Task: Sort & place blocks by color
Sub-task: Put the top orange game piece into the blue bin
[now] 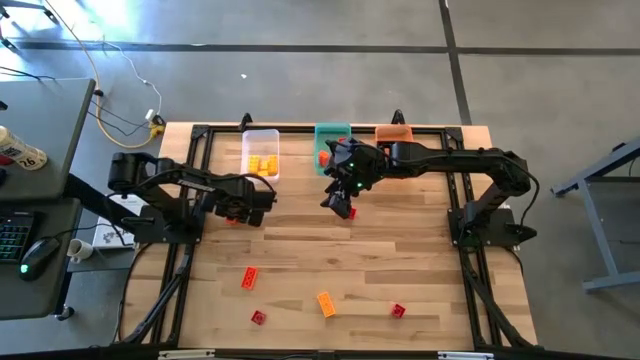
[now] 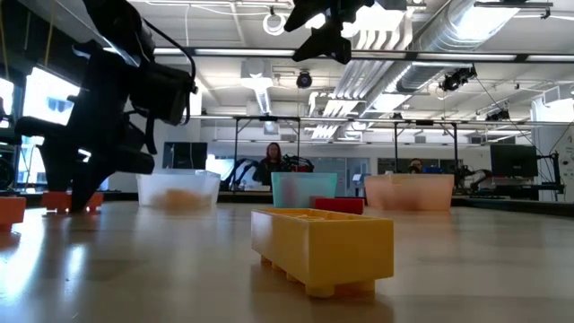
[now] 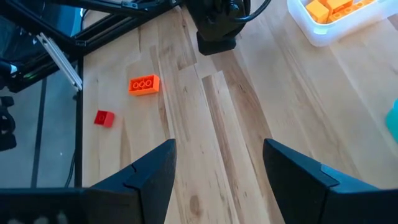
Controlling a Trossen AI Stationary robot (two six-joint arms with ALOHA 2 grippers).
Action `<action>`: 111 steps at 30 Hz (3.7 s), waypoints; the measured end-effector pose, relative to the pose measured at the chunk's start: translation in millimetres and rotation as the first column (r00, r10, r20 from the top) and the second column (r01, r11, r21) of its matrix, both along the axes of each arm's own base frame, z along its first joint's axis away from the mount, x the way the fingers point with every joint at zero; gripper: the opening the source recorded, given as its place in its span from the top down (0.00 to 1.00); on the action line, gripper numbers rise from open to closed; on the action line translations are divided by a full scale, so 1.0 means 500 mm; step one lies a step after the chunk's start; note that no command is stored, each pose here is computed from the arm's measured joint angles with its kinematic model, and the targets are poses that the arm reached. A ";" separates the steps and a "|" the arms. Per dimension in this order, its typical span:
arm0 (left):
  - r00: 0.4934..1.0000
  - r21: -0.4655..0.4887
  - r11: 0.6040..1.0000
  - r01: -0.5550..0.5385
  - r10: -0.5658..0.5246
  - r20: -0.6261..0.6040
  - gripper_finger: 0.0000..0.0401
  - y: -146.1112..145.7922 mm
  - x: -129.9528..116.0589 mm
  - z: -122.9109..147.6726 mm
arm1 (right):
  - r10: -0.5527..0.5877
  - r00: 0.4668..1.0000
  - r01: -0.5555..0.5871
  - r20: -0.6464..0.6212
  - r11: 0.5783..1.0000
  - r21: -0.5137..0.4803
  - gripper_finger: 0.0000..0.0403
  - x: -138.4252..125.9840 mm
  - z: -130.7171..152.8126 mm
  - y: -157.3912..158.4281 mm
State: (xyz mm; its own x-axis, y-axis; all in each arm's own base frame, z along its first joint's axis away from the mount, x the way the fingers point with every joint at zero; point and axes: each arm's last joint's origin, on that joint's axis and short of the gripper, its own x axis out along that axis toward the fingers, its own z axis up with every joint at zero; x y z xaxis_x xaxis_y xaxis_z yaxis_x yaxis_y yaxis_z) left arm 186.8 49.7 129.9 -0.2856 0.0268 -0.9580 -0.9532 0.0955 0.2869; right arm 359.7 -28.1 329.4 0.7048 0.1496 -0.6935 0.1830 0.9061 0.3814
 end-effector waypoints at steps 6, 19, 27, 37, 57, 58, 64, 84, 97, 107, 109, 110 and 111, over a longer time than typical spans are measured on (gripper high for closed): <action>0.994 -0.046 0.993 0.111 -0.110 0.018 0.73 -0.001 -0.001 0.003 | -0.011 1.000 0.011 -0.002 1.000 0.010 0.44 0.000 0.000 0.000; 0.879 -0.025 0.944 0.330 -0.298 0.372 0.73 -0.006 0.034 0.057 | -0.002 1.000 0.002 0.004 1.000 0.011 0.44 0.001 0.001 0.005; 0.626 0.078 0.880 0.468 -0.393 0.673 0.73 -0.010 0.069 0.106 | 0.107 0.991 -0.102 0.075 0.993 -0.066 0.44 0.010 0.009 0.033; 0.216 0.221 0.779 0.586 -0.413 0.885 0.72 -0.014 0.114 0.157 | 0.136 0.968 -0.120 0.213 0.989 -0.082 0.44 0.027 0.031 0.062; -0.376 0.375 0.658 0.653 -0.148 0.915 0.72 -0.024 0.156 0.261 | 0.380 0.828 -0.316 0.413 0.924 -0.218 0.44 0.042 0.064 0.102; -0.385 0.368 0.668 0.646 -0.131 0.914 0.72 -0.024 0.157 0.267 | 0.380 0.823 -0.313 0.422 0.924 -0.221 0.44 0.042 0.066 0.102; -0.493 0.409 0.688 0.600 -0.085 0.866 0.72 -0.022 0.157 0.303 | 0.380 0.796 -0.303 0.471 0.924 -0.234 0.44 0.046 0.077 0.102; -0.544 0.424 0.734 0.531 -0.089 0.834 0.72 -0.005 0.166 0.363 | 0.422 0.740 -0.347 0.524 0.906 -0.241 0.44 0.048 0.088 0.105; -0.519 0.404 0.741 0.536 -0.087 0.850 0.72 0.001 0.183 0.351 | 0.442 0.714 -0.370 0.542 0.897 -0.243 0.67 0.048 0.092 0.107; -0.518 0.425 0.733 0.531 -0.116 0.847 0.65 0.005 0.189 0.339 | 0.466 0.734 -0.411 0.494 0.884 -0.224 0.81 0.043 0.081 0.108; -0.518 0.427 0.735 0.527 -0.121 0.847 0.62 0.005 0.189 0.339 | 0.461 0.740 -0.411 0.490 0.886 -0.213 0.82 0.043 0.080 0.108; -0.519 0.429 0.737 0.523 -0.124 0.846 0.61 0.006 0.189 0.339 | 0.456 0.744 -0.409 0.488 0.889 -0.207 0.82 0.043 0.079 0.108; -0.517 0.428 0.739 0.520 -0.126 0.847 0.60 0.006 0.189 0.338 | 0.452 0.748 -0.407 0.485 0.891 -0.203 0.82 0.043 0.079 0.107</action>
